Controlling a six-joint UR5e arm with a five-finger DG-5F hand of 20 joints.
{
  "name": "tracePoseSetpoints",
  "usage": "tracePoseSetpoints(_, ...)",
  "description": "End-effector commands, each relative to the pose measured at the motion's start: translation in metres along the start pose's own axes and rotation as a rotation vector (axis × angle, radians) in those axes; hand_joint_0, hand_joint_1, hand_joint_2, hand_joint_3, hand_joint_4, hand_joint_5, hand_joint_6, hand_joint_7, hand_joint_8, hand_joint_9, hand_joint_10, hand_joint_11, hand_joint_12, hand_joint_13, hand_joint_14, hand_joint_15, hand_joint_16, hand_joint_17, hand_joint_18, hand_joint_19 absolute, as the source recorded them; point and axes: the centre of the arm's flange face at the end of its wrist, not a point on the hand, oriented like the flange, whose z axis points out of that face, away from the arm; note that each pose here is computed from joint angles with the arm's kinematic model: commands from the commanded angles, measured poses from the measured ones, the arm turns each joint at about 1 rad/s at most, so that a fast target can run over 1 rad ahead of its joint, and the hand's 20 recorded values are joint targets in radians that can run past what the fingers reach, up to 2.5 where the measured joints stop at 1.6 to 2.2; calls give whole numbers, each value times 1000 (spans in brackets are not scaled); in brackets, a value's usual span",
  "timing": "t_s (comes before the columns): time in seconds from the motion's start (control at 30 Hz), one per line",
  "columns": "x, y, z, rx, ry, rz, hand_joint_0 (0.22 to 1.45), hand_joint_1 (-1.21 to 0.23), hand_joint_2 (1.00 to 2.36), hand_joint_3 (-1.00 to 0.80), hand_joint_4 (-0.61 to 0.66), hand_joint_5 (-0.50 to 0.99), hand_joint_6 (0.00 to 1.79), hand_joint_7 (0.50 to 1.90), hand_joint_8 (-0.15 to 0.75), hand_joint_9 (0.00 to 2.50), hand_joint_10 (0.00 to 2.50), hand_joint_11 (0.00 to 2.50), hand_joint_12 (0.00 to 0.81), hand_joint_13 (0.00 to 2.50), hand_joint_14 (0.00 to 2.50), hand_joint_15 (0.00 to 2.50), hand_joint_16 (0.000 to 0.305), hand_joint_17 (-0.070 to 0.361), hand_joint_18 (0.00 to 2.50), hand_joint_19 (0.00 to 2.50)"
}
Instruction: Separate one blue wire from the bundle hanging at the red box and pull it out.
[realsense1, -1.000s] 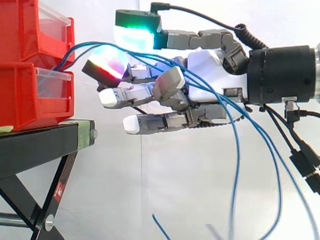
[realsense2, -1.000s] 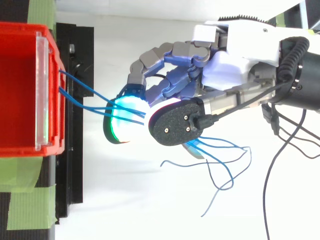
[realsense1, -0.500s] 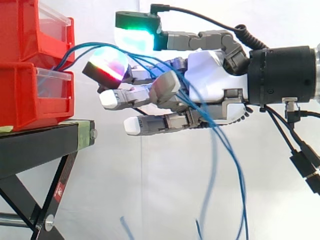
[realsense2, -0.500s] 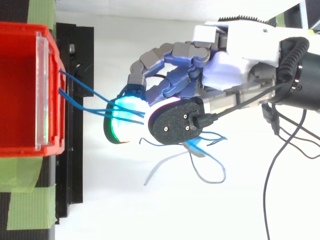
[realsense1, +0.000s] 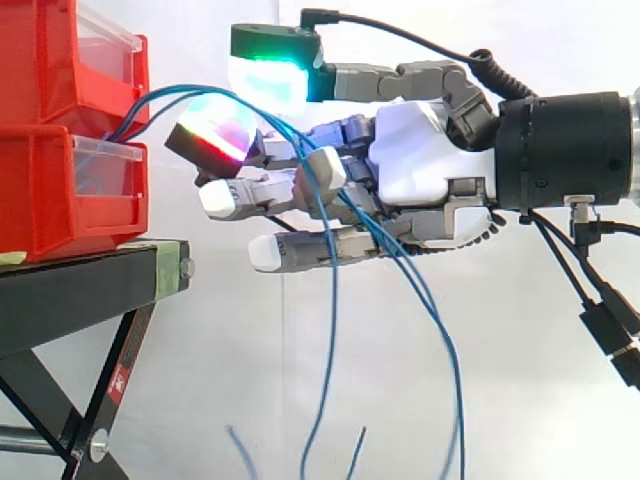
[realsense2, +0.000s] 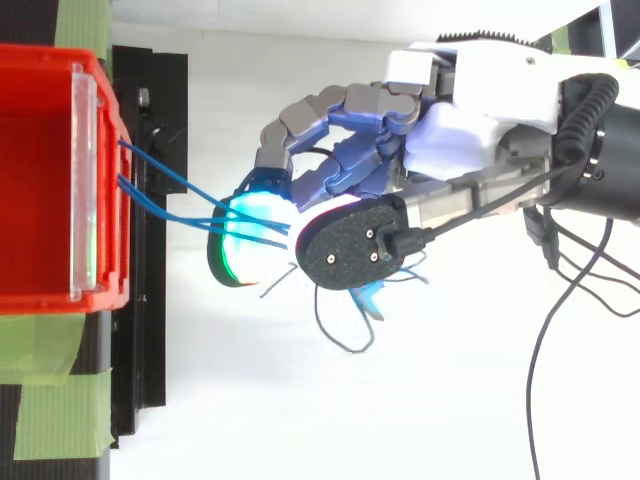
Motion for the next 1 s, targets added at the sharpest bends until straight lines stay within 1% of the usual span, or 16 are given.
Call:
tracePoseSetpoints(0.0,1,0,0,0,1,0,609,-707,1020,-131,210,-170,839,858,379,714,10,366,589,1238,22,663,55,123,787,307)
tracePoseSetpoints(0.1,0,0,0,0,0,-1,605,-705,1020,-124,213,-169,840,862,380,698,10,356,596,1083,17,531,55,124,784,302)
tracePoseSetpoints(0.3,0,0,0,0,1,-1,602,-702,1017,-118,219,-166,842,851,391,692,9,351,597,979,15,425,59,134,768,274)
tracePoseSetpoints(0.37,1,0,0,0,3,-1,603,-702,1016,-124,220,-166,843,850,393,692,9,351,596,1016,15,450,60,134,770,278)
tracePoseSetpoints(0.43,1,0,0,0,1,-1,604,-701,1016,-127,219,-167,842,852,395,690,9,355,573,1162,16,568,59,133,774,288)
tracePoseSetpoints(0.47,1,0,0,0,1,-1,605,-699,1017,-129,219,-167,842,854,393,694,11,365,563,1266,18,667,59,133,771,303)
tracePoseSetpoints(0.5,1,0,0,0,1,-1,609,-696,1017,-140,218,-169,842,858,390,693,10,363,531,1354,22,813,59,132,773,321)
tracePoseSetpoints(0.53,1,0,0,0,1,-1,609,-694,1018,-140,217,-170,842,859,386,693,10,365,518,1445,22,936,59,132,777,330)
tracePoseSetpoints(0.57,1,1,1,-3,2,-2,609,-693,1018,-140,213,-171,842,867,384,694,10,360,504,1496,21,1002,59,132,780,336)
tracePoseSetpoints(0.6,1,0,0,-1,1,-3,610,-692,1018,-144,216,-172,842,863,384,696,10,369,482,1556,19,1119,59,133,790,344)
tracePoseSetpoints(0.73,1,0,0,0,1,-1,609,-689,1018,-139,219,-173,843,853,385,705,10,363,447,1612,16,1231,59,132,800,358)
tracePoseSetpoints(0.97,1,0,0,0,1,-3,610,-689,1019,-144,217,-173,842,855,382,707,10,372,444,1629,13,1294,59,132,809,378)
